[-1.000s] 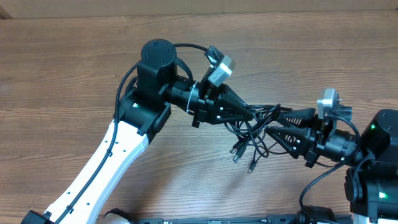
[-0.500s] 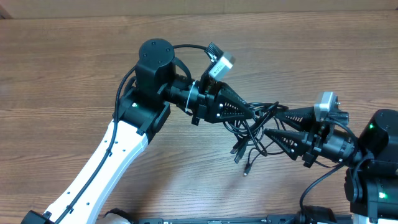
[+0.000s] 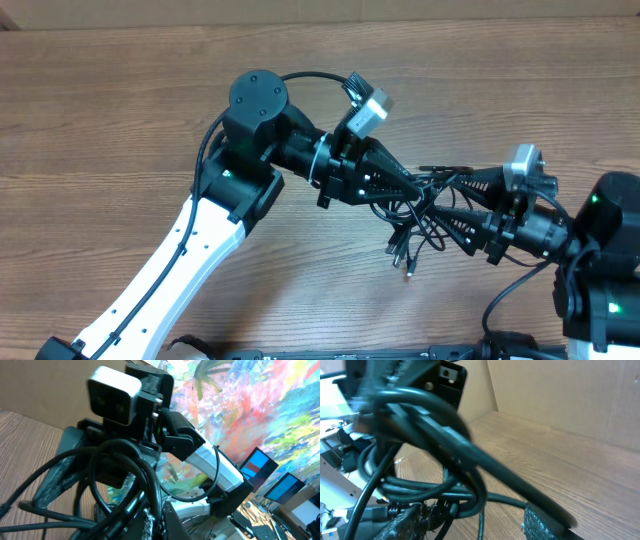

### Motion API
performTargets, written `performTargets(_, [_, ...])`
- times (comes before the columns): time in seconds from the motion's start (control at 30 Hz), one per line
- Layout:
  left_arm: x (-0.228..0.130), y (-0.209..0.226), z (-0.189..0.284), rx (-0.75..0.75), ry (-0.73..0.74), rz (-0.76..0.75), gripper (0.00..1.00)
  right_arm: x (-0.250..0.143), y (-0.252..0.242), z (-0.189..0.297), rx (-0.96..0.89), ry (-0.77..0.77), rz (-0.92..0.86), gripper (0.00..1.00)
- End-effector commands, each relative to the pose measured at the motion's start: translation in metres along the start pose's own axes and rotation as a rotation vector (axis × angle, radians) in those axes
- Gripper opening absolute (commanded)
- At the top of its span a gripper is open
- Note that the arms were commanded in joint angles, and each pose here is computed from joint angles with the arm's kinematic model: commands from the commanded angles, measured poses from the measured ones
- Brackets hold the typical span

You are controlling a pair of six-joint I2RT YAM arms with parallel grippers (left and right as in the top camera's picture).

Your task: Untangle cables

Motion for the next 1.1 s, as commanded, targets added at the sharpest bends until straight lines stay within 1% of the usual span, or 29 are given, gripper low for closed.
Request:
performTargets(0.0, [0.001, -0.009, -0.002, -0.013, 0.009, -0.017, 0.04, 0.002, -0.005, -0.002, -0.005, 0.004, -0.002, 0.55])
performTargets(0.53, [-0.002, -0.011, -0.002, -0.031, 0.031, -0.039, 0.04, 0.007, -0.004, -0.003, 0.025, -0.017, 0.025, 0.54])
performTargets(0.8, [-0.005, -0.013, -0.002, -0.046, 0.049, -0.059, 0.04, 0.024, -0.007, -0.002, 0.015, -0.071, 0.005, 0.55])
performTargets(0.93, [-0.006, -0.015, -0.005, -0.058, 0.06, -0.073, 0.04, 0.028, -0.003, -0.001, 0.054, -0.087, 0.03, 0.54])
performTargets(1.0, [-0.007, -0.015, -0.006, -0.06, 0.061, -0.079, 0.04, 0.028, -0.003, -0.001, 0.056, -0.087, 0.028, 0.54])
performTargets(1.07, [-0.007, -0.015, -0.006, -0.06, 0.062, -0.082, 0.04, 0.028, -0.002, -0.001, 0.056, -0.086, 0.024, 0.47])
Point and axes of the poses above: each gripper's point midway between its finger pads, its own z axis back along the fingers, its own y axis along the line the jaws close on, x = y × z, the point moved 5 cm from there along z, back along the fingers, and after that the axes turned 11 degrees about z, right-handed, at the moved point
